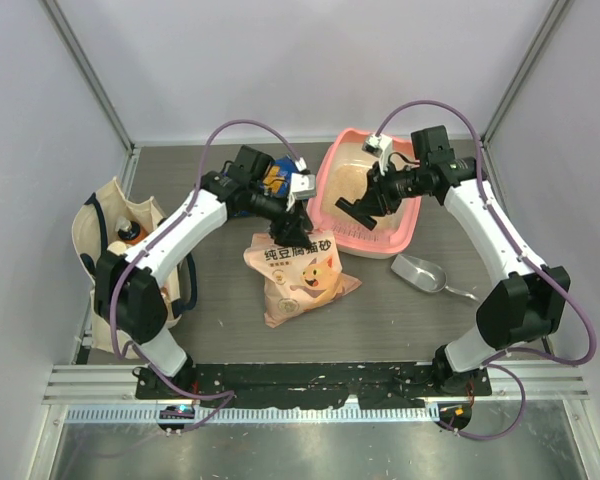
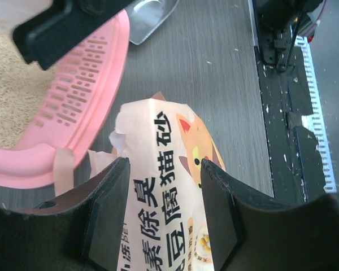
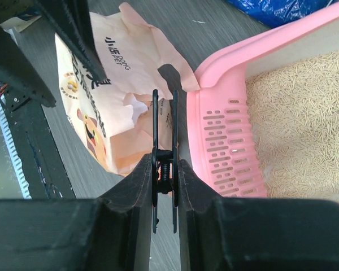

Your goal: Fill the litter box with clean litter

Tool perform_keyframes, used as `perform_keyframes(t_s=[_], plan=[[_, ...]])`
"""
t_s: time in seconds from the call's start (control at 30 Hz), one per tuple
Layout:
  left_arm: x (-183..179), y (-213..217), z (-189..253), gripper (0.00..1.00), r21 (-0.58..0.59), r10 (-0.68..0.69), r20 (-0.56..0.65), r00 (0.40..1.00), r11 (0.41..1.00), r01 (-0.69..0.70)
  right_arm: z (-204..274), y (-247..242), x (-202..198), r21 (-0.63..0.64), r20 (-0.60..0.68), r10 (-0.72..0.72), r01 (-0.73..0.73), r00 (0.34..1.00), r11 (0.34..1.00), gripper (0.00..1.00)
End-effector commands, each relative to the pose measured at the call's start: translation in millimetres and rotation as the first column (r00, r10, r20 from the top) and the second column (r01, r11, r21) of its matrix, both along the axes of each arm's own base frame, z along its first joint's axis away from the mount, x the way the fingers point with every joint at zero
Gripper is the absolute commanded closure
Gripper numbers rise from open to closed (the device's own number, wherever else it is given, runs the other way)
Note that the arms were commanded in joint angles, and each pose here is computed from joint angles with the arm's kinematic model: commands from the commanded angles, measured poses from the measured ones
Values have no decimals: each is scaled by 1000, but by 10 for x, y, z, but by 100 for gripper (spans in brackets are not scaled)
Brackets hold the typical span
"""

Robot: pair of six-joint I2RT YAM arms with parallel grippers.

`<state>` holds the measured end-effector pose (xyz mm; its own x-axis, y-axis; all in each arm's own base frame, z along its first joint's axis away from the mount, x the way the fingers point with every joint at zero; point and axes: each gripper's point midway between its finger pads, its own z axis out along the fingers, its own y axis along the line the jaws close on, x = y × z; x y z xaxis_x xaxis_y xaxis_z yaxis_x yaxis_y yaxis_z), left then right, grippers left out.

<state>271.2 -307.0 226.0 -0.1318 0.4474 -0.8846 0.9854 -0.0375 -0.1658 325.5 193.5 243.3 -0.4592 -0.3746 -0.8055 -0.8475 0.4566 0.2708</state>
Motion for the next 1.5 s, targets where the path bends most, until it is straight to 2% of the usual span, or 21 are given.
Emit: perform_keyframes(t_s=[0.0,0.33,0.47,0.53,0.67,0.7,0.73,0.77,0.83,0.9,1.03,1.1,1.23,1.33,1.47], plan=[[-148,-1,-253,45,55,-66,26,998,996,64,159,14,104,1,72,-1,1,997,1000,98],[-105,-25,-594,54,102,-89,45,995,991,84,90,52,76,26,13,-14,14,1000,1000,98],[-42,-79,-621,62,98,-74,23,997,993,71,94,61,61,29,0,-5,5,1000,1000,98],[-53,-86,-675,63,104,-74,-8,997,992,74,111,87,17,41,0,33,-33,999,999,98],[-107,-112,-719,79,94,-55,-103,993,993,65,169,101,-230,38,-2,167,-167,986,985,98],[-100,-118,-724,81,86,-50,-115,992,994,60,161,100,-278,28,-4,191,-190,982,981,98],[-96,-121,-726,83,82,-33,-143,989,996,45,154,106,-297,-2,49,251,-252,967,968,98],[-99,-106,-726,85,65,-26,-173,985,997,38,96,75,-432,-20,4,282,-282,959,959,98],[-68,-127,-695,88,37,1,-232,973,999,8,28,83,-497,-79,50,388,-384,920,920,98],[-21,-148,-619,89,-5,4,-262,965,1000,-6,-73,29,-604,-131,15,445,-439,895,889,98],[18,-180,-521,87,-48,33,-307,951,998,-50,-130,6,-466,-196,62,505,-486,861,852,98],[75,-218,-404,85,-74,64,-313,948,993,-91,-194,-13,-383,-218,46,509,-488,860,845,98],[205,-274,-478,67,-61,190,-350,917,972,-225,-147,31,-204,-226,64,495,-470,867,853,98],[268,-353,-522,65,-59,238,-332,913,961,-272,-128,71,-148,-206,54,461,-442,886,873,98],[349,-431,-428,66,-115,253,-320,913,946,-302,-94,43,-139,-183,41,419,-406,907,896,98]])
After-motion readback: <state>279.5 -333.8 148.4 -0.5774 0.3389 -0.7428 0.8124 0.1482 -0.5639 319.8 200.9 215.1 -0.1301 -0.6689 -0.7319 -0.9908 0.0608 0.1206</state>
